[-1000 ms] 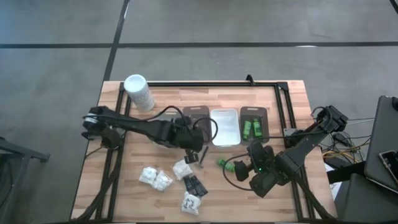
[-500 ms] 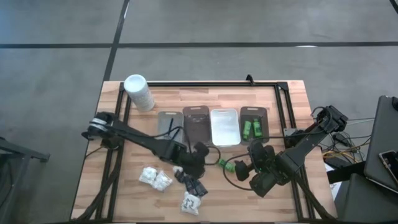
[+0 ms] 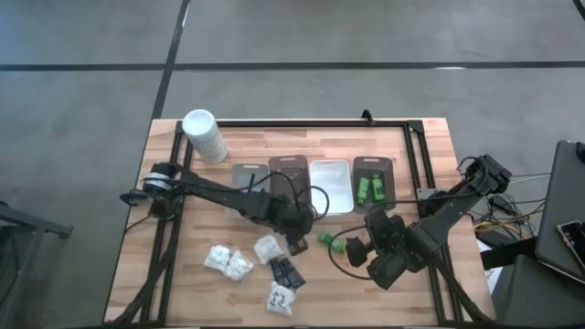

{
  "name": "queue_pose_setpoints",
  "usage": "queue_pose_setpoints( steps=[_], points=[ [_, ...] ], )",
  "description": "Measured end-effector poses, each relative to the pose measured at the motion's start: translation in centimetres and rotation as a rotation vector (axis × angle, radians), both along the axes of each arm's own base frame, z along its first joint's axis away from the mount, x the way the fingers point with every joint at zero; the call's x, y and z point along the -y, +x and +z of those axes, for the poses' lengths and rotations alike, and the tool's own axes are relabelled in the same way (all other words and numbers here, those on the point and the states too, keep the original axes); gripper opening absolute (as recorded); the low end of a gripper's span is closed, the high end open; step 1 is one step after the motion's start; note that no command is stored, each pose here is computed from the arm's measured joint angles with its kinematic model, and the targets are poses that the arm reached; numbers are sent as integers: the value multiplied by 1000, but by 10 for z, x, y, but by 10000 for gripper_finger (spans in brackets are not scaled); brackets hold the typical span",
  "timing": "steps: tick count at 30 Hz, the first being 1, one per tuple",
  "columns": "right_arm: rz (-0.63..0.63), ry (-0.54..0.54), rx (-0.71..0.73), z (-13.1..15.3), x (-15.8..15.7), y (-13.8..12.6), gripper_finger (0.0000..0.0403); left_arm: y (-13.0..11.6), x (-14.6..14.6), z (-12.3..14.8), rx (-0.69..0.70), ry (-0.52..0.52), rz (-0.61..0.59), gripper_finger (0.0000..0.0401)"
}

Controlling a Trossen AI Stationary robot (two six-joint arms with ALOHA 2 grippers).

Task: Pick & Place Travel size toiletries
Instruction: Put the blue razor into the gray bin

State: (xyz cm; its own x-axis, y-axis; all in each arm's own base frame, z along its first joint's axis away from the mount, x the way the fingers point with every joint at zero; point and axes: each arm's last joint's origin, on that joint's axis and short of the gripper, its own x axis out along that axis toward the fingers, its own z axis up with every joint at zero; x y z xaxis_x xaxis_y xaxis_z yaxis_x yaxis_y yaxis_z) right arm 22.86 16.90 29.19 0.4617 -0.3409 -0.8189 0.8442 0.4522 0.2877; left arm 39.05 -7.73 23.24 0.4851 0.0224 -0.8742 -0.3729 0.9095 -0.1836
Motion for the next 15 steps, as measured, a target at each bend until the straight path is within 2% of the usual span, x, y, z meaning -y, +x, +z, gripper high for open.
queue_pose_setpoints(
  steps=[1, 3, 10, 15],
  points=[
    [-1, -3, 3, 0, 0, 0, 368, 0, 0, -1, 4, -55, 93, 140],
    [-6, -9, 6, 0, 1, 1, 368, 1, 2, -5, 24, -119, 189, 142],
    [11, -27, -7, 0, 2, 1, 368, 0, 8, -28, -27, -161, 315, 151],
    [14, -35, -16, -2, 3, 0, 368, 11, 10, -48, -11, -174, 364, 164]
  ],
)
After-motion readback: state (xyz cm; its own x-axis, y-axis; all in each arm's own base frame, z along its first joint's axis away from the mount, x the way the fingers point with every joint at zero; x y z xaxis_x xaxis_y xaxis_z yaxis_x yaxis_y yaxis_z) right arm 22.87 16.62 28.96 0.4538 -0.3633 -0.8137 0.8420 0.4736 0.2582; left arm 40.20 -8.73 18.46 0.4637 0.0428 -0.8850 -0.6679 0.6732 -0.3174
